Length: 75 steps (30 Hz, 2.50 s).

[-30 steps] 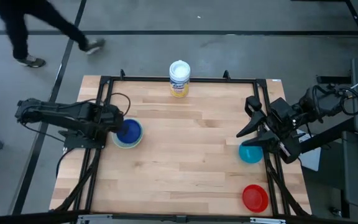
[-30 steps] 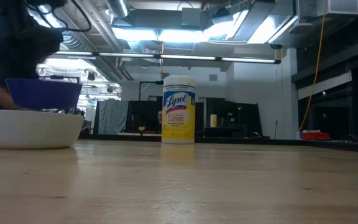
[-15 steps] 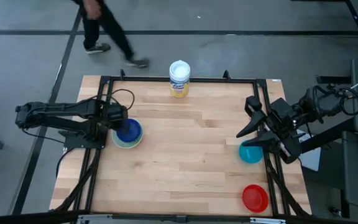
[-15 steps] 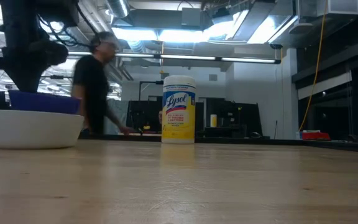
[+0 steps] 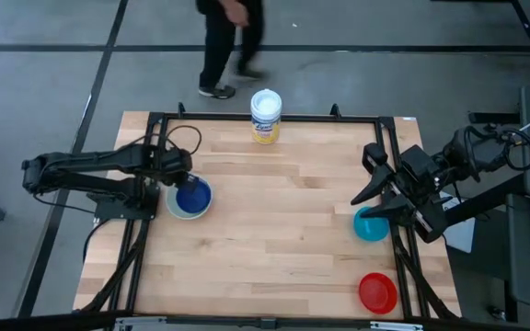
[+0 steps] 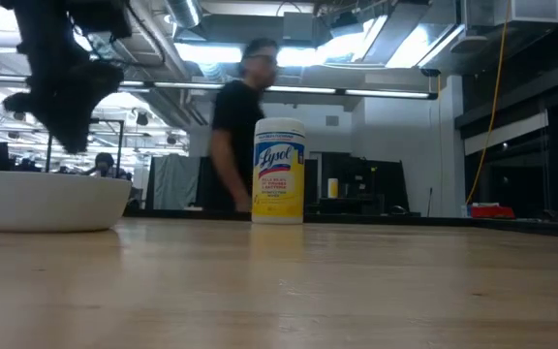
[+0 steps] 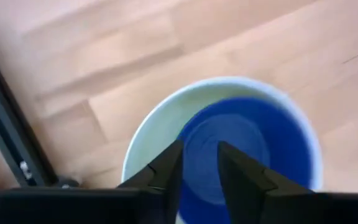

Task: Nest bowls inside each other
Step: Stack the blue bowl on top of the blue bowl, then stack the light blue bowl on top of the blue bowl

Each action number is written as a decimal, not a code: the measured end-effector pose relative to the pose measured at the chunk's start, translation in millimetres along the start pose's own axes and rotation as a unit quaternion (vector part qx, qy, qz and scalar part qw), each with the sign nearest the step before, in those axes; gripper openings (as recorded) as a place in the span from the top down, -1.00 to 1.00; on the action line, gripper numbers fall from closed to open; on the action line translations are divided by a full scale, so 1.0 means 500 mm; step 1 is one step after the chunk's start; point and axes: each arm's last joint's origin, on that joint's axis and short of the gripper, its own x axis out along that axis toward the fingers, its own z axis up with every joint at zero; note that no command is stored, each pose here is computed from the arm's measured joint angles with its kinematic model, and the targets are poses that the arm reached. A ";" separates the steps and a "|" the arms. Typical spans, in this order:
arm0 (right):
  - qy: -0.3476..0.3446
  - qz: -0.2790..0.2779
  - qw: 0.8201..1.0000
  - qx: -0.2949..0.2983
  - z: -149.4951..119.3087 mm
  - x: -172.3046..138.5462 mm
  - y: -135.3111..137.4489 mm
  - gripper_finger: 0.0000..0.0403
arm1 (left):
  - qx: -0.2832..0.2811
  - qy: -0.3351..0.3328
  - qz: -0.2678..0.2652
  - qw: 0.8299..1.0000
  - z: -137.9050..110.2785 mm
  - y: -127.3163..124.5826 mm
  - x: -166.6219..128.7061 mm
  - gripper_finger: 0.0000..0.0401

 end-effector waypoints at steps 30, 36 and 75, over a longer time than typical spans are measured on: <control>0.510 -0.258 0.763 0.302 -0.377 0.016 -0.025 0.39 | 0.392 -0.390 -0.396 0.733 0.125 -0.300 -0.243 0.52; 0.538 -0.298 0.712 0.339 -0.513 -0.004 -0.009 0.39 | 0.397 -0.454 -0.367 0.708 0.121 -0.240 -0.329 0.56; 0.454 -0.425 0.716 0.317 -0.646 -0.014 -0.142 0.39 | 0.264 -0.497 -0.415 0.715 0.107 -0.155 -0.410 0.59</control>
